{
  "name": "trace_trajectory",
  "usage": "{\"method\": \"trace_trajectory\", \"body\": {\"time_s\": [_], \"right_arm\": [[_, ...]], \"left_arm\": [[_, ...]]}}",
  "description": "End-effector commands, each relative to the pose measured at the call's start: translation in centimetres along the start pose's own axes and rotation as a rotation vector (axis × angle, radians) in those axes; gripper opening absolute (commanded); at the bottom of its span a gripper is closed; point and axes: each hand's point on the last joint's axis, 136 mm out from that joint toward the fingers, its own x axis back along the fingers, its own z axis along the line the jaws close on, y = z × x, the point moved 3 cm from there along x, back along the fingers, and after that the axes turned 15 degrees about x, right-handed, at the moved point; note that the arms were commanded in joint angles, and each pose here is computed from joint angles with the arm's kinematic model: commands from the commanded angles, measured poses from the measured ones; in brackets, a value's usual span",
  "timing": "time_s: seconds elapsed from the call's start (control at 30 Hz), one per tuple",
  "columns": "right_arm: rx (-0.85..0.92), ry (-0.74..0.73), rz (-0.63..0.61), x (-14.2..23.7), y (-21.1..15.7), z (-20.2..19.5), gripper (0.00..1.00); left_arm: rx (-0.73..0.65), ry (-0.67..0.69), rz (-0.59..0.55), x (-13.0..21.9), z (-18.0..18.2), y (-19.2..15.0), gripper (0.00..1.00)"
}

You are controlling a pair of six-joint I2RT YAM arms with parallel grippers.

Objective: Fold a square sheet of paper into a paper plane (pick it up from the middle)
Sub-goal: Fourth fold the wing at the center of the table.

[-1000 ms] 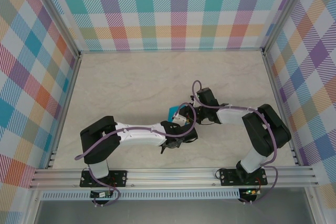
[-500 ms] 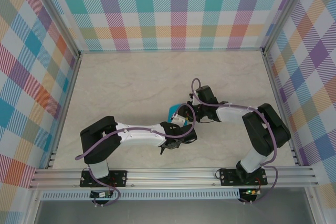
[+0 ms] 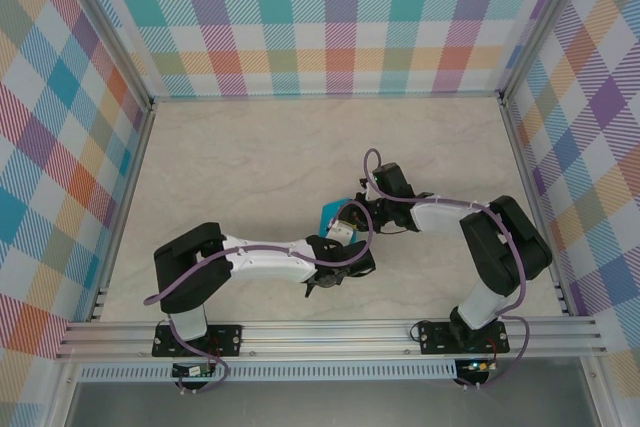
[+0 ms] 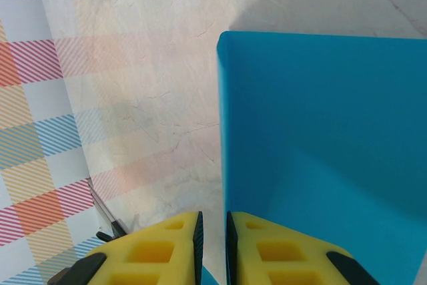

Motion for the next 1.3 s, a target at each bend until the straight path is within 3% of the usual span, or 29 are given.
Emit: {"method": "trace_trajectory", "body": {"time_s": [0.0, 0.13, 0.57, 1.27], "right_arm": [[0.01, 0.016, 0.004, 0.07, 0.49, 0.51, 0.19], [0.009, 0.012, 0.006, 0.07, 0.36, 0.41, 0.19], [0.004, 0.006, 0.009, -0.01, 0.2, 0.11, 0.18], [0.005, -0.022, -0.003, 0.48, 0.04, -0.09, 0.22]], "left_arm": [[-0.016, 0.045, -0.002, -0.6, 0.51, -0.92, 0.41], [-0.01, 0.063, -0.016, -0.63, 0.82, -0.76, 0.35], [0.005, 0.073, -0.026, -0.87, 1.12, -0.95, 0.38], [0.027, 0.041, -0.015, -1.1, 0.99, -1.02, 0.12]]}}
